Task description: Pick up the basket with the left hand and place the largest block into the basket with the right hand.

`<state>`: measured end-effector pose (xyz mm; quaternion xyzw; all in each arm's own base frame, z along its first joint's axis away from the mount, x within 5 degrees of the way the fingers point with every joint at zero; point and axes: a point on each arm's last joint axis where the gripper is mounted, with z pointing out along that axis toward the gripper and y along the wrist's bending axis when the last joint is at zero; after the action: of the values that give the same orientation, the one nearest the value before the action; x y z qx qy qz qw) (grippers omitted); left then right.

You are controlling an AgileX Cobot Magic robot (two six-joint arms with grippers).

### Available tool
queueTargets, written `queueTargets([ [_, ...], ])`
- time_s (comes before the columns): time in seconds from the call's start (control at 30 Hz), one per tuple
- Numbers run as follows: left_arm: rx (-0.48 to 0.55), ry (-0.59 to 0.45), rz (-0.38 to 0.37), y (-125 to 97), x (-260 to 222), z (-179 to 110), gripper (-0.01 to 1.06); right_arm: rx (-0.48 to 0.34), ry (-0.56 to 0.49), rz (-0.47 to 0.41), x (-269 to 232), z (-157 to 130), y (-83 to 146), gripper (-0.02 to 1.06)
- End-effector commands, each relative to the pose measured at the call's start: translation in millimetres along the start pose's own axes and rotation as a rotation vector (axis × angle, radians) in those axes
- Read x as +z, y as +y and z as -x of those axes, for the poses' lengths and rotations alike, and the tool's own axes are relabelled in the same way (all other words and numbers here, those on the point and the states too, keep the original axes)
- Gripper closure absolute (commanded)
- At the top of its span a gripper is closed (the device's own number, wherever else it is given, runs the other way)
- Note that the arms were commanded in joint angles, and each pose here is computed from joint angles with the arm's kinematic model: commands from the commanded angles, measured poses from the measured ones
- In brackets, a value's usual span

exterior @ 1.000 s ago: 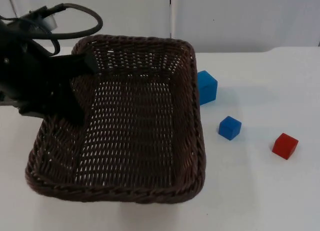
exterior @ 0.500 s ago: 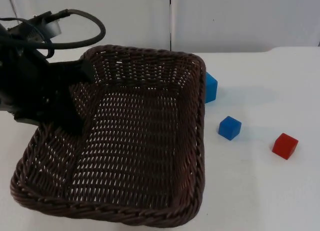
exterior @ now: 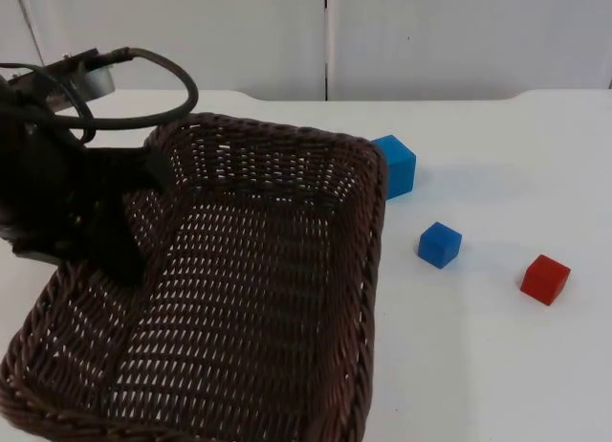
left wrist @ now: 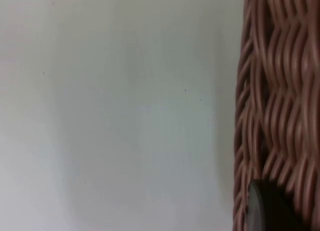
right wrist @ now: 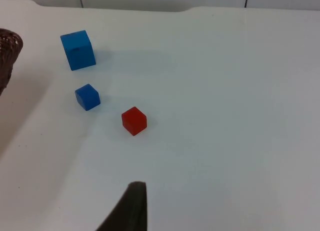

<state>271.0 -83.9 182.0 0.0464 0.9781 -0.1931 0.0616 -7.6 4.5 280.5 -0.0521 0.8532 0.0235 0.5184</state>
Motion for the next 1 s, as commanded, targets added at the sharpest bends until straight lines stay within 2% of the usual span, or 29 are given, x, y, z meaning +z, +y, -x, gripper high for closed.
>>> queueTargets([
  [0.0, -0.002, -0.012, -0.012, -2, -4, -1, 1.05, 0.003, -0.007, 0.005, 0, 0, 1, -0.01],
  [0.63, -0.007, -0.021, -0.008, -2, -4, 0, 1.05, 0.007, -0.039, 0.013, -4, 4, 2, 0.00],
  [0.73, -0.009, -0.022, -0.010, -2, -4, 0, 1.05, 0.007, -0.062, 0.011, -8, 12, 2, 0.00],
  [0.97, -0.010, -0.022, -0.011, -2, -4, 0, 1.05, 0.013, -0.029, 0.008, 5, 50, -1, 0.00],
])
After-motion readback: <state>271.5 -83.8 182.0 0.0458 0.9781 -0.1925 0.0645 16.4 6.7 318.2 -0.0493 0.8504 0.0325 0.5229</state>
